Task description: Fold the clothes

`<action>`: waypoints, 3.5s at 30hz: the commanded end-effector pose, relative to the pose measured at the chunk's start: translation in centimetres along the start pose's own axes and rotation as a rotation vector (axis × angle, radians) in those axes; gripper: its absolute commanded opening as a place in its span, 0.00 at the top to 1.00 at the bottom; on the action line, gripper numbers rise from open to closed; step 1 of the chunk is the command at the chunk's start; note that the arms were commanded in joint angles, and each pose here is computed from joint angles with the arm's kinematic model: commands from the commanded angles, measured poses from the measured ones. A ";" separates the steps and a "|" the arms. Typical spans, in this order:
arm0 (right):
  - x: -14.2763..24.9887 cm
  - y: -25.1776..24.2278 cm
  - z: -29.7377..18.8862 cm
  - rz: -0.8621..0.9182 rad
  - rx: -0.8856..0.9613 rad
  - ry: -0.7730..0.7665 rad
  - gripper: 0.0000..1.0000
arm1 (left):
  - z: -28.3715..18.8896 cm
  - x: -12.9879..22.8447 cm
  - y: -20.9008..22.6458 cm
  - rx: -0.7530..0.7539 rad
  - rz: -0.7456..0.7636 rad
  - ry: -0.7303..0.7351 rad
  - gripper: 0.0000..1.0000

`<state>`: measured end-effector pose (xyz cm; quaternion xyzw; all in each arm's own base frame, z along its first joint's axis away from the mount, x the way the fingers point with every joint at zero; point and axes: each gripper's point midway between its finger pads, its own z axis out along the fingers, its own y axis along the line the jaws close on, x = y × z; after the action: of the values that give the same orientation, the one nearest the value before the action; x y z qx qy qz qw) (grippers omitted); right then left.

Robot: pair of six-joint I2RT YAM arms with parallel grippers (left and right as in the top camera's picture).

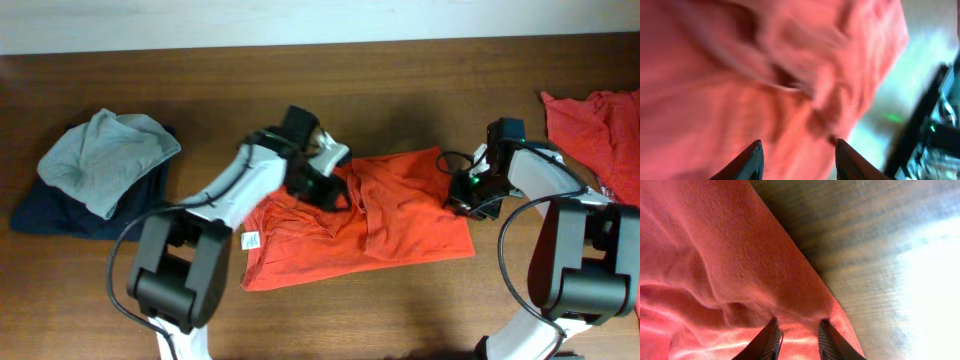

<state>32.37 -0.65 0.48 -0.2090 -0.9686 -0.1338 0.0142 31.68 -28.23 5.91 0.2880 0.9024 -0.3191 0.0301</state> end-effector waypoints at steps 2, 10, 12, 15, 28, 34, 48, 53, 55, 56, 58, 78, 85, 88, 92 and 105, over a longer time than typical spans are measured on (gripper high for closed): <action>0.1 -0.5 -0.9 0.003 0.039 0.003 0.69 | 1.8 1.3 -3.0 -0.034 0.020 0.055 0.55; 1.5 -0.3 -1.0 -0.017 0.022 0.062 0.69 | 3.8 4.2 -2.5 -0.169 -0.076 0.137 0.54; 1.5 0.1 -1.1 -0.025 0.002 0.064 0.69 | 3.9 4.4 -2.4 -0.170 -0.087 0.138 0.54; 1.7 0.6 -1.4 -0.027 -0.023 0.069 0.69 | 4.0 4.6 -2.3 -0.174 -0.142 0.136 0.53; 1.6 1.1 -3.4 -0.048 -0.024 0.061 0.68 | 4.3 4.1 -5.1 -0.034 -0.489 0.127 0.57; 2.7 0.9 -3.5 -0.040 -0.013 0.107 0.68 | 4.2 4.4 -6.9 0.059 -0.577 0.168 0.44; 3.2 0.8 -3.5 -0.052 -0.011 0.126 0.67 | 6.5 5.6 -5.6 0.039 -0.703 0.155 0.54; 3.3 0.7 -3.5 -0.050 -0.010 0.131 0.67 | 6.6 4.8 -5.4 0.035 -0.677 0.123 0.75; 3.3 0.7 -3.5 -0.050 -0.010 0.131 0.67 | 6.6 4.6 -5.4 0.038 -0.655 0.114 0.76; 3.3 0.7 -3.5 -0.050 -0.009 0.131 0.67 | 6.6 4.6 -5.3 0.036 -0.654 0.113 0.76; 3.3 0.7 -3.5 -0.051 -0.009 0.130 0.67 | 6.6 4.6 -5.2 0.030 -0.654 0.110 0.77; 1.0 1.7 -2.8 -0.080 -0.063 0.034 0.67 | 5.1 8.4 -9.2 0.208 -0.691 0.334 0.99; 1.4 1.9 -2.9 -0.076 -0.077 0.050 0.62 | 4.9 8.2 -8.7 0.210 -0.692 0.322 0.91; 1.6 1.8 -2.9 -0.074 -0.075 0.057 0.62 | 4.1 8.0 -8.4 0.213 -0.696 0.312 0.92; 1.6 1.5 -2.9 -0.073 -0.058 0.056 0.62 | 2.2 7.6 -6.5 0.102 -0.671 0.236 0.91; 1.2 1.2 -2.8 -0.077 -0.037 0.038 0.57 | -6.4 7.8 7.1 -0.496 -0.716 -0.035 0.32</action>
<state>31.80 0.41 3.15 -0.1731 -0.9707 -0.1638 0.0320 27.21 -21.45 6.04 -0.0375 0.9809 -0.1828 -0.0552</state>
